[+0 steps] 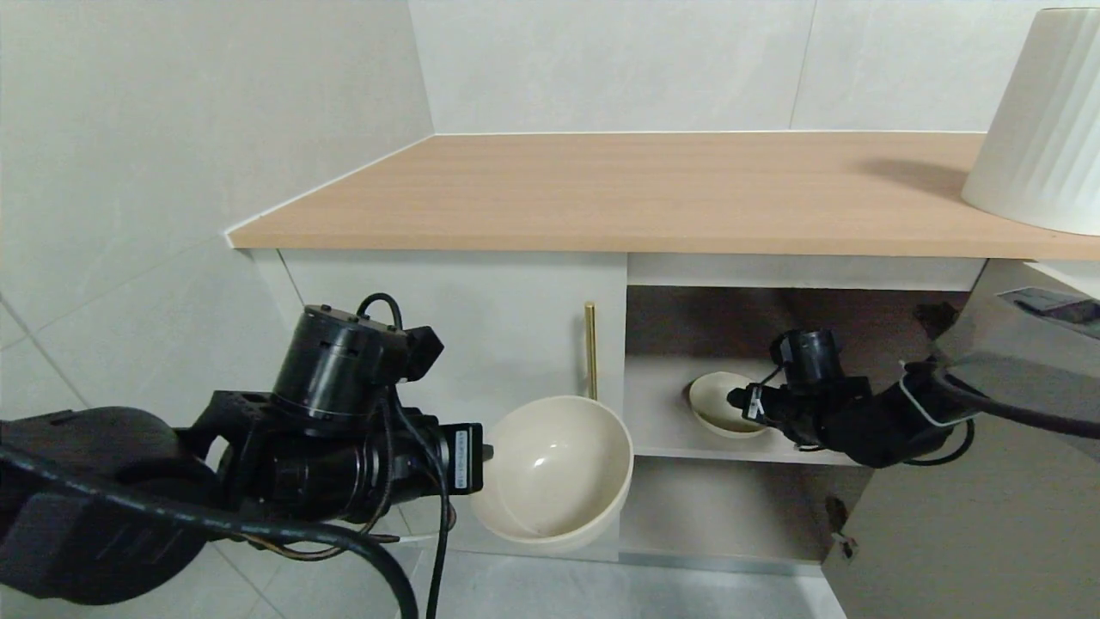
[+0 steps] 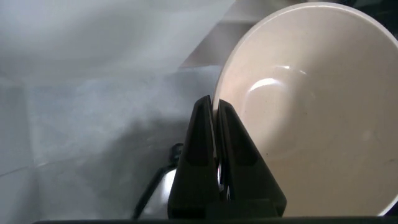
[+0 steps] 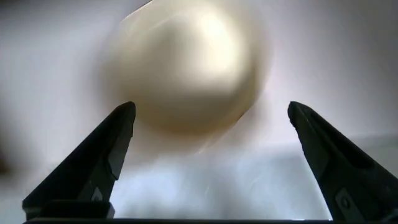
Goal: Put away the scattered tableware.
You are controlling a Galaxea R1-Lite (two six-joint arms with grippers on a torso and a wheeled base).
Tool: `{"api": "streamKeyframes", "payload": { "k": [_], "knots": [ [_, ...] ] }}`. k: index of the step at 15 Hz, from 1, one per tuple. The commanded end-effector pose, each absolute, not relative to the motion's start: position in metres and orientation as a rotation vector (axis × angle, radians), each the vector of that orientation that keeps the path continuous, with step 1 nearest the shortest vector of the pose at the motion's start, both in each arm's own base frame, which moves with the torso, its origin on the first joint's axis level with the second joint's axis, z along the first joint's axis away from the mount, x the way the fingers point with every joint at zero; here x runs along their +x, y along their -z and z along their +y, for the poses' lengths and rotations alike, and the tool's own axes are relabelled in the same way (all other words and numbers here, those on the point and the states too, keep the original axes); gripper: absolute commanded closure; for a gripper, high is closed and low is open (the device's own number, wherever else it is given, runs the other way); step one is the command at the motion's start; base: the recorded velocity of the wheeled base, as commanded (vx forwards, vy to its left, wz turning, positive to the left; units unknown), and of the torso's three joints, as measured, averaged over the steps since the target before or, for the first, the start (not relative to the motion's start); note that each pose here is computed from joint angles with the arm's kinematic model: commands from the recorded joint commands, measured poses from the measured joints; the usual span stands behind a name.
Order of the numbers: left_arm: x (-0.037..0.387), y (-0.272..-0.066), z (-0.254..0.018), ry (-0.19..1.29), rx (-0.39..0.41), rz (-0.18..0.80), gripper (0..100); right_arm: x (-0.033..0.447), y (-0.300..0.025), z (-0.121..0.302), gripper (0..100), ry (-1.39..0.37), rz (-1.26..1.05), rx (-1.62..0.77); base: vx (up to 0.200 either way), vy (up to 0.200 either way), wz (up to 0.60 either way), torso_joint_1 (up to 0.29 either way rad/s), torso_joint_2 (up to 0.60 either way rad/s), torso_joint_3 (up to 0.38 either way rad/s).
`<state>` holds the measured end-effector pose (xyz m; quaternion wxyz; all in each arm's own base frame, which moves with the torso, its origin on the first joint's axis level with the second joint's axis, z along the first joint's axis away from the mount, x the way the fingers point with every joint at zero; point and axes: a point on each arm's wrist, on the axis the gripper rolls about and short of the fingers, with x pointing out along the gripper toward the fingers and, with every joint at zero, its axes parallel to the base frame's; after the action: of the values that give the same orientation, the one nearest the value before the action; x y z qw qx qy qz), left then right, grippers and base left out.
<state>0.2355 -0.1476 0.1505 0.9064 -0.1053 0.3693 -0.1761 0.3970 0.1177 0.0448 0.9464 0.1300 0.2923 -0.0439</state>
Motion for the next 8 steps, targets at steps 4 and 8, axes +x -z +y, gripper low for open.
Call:
{"api": "streamKeyframes", "payload": {
  "k": [4,8],
  "knots": [
    [0.236,-0.103,-0.176,0.304,-0.017,0.864,100,0.269,-0.148,0.163,0,-0.397,0.723,0.199,0.000,0.000,0.00,0.000,0.00,0.000],
    [0.229,-0.094,-0.181,0.298,0.062,0.868,100,0.218,-0.135,0.192,0,-0.612,0.813,0.028,0.000,0.000,0.00,0.000,0.00,0.000]
  ]
}}
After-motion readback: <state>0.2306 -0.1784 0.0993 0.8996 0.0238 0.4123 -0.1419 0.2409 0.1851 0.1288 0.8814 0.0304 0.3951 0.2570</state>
